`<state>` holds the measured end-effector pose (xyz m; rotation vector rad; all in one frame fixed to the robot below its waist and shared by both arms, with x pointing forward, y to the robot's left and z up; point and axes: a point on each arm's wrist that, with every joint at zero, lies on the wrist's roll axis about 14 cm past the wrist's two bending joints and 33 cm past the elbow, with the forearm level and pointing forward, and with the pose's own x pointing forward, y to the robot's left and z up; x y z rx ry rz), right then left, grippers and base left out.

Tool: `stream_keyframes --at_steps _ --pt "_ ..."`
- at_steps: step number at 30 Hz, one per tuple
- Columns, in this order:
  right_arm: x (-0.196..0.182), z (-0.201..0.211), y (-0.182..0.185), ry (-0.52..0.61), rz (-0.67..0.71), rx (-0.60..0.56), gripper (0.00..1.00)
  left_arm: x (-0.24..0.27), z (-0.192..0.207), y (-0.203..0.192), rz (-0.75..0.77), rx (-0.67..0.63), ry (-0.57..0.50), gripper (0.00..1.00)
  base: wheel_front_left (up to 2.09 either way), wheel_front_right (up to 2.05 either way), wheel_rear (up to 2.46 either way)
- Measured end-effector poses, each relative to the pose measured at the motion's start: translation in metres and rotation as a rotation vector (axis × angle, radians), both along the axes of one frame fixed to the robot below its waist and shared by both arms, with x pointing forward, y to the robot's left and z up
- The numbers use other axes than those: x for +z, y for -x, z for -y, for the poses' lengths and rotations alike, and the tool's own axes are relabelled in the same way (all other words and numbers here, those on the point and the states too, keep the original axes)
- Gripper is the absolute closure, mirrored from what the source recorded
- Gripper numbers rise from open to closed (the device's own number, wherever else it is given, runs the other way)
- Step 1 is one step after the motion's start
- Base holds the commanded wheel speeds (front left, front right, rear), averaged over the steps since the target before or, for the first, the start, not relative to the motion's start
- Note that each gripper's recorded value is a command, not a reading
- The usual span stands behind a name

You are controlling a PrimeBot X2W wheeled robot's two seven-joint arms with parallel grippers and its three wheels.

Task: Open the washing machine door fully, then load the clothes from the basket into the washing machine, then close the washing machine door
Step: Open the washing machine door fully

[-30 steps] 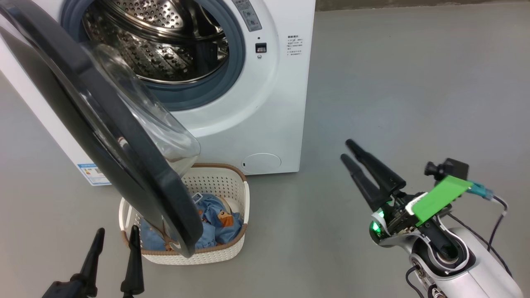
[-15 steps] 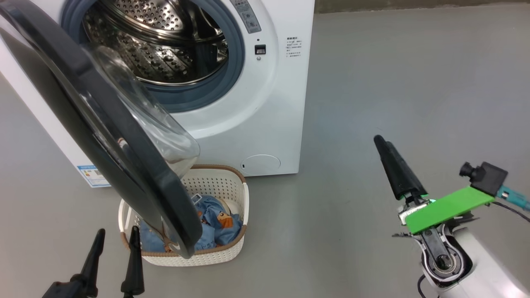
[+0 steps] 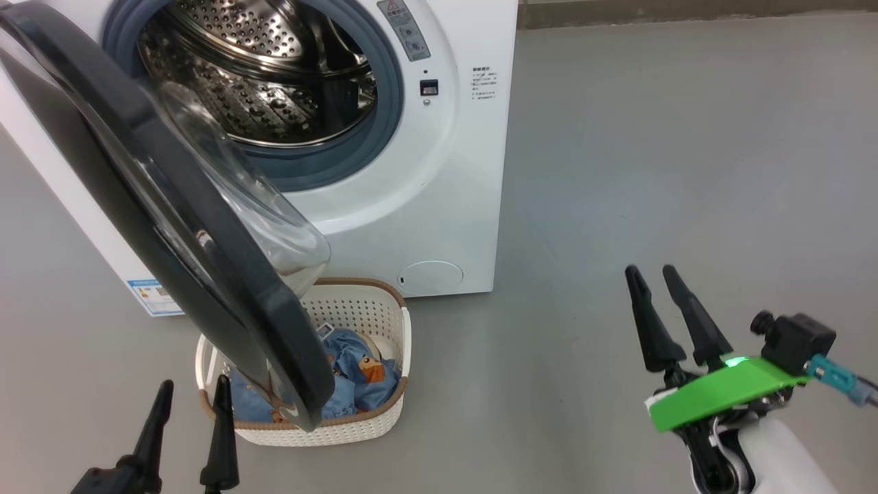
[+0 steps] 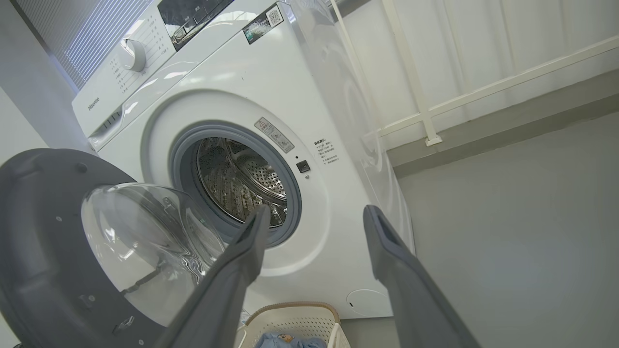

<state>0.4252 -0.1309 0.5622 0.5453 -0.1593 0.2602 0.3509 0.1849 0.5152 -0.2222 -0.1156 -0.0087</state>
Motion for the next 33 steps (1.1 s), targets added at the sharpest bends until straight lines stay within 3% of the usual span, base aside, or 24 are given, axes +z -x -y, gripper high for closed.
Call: stream_keyframes --at_steps 17,33 --pt "-0.017 0.009 0.032 0.330 0.043 -0.082 0.00 -0.003 0.000 0.006 -0.011 0.008 0.006 0.00 0.00 0.00 0.00" --pt "-0.035 0.022 0.041 0.431 -0.001 -0.140 0.00 -0.004 -0.002 0.007 -0.015 0.021 -0.032 0.00 0.00 0.00 0.00"
